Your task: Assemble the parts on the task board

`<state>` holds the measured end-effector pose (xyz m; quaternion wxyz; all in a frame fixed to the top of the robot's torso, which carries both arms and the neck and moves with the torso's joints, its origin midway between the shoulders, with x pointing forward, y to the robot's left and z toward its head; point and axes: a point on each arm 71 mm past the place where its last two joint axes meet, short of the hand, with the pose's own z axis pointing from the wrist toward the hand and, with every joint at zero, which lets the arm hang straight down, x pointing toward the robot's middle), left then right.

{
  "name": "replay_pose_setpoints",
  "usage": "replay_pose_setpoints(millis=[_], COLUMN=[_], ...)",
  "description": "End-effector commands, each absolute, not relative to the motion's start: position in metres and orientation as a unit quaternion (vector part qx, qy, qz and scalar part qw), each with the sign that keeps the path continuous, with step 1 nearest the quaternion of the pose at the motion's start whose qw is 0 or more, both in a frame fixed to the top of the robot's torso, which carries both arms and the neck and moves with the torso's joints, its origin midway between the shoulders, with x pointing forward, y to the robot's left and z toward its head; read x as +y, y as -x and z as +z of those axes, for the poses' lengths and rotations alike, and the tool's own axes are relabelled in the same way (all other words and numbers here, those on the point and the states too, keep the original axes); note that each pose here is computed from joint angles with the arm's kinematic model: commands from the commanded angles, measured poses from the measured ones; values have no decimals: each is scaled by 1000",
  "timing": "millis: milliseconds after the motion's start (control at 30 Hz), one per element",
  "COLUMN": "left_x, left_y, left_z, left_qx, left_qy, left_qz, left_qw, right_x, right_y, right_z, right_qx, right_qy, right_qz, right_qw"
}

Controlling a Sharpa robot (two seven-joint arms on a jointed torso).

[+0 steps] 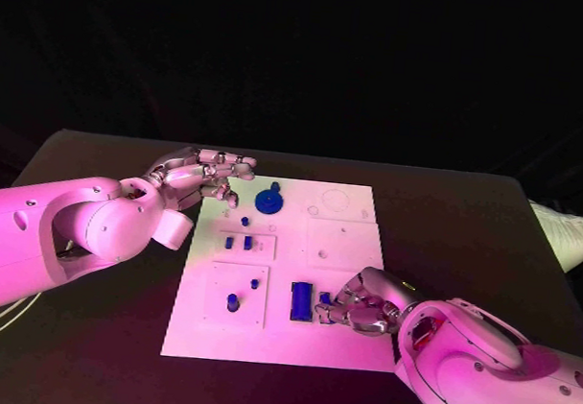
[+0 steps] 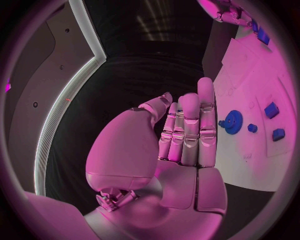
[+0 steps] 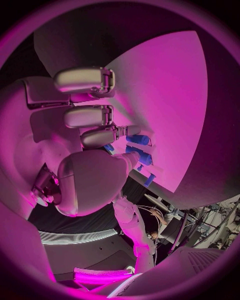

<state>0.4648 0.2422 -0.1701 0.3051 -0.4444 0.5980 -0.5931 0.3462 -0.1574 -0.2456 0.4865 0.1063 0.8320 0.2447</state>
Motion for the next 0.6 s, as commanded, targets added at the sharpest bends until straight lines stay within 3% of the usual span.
replay_pose_setpoints(millis=[33,600], left_x=[241,242], left_y=[-464,-464], left_z=[-169,-169], left_qx=[598,598], left_qy=[438,438], left_qz=[-600,-600], left_qw=[300,301], right_x=[-156,-164], right_y=[-344,-343], right_z=[-242,-240], right_qx=[826,826], right_qy=[-93,-82], right_qz=[251,244], right_qw=[496,501])
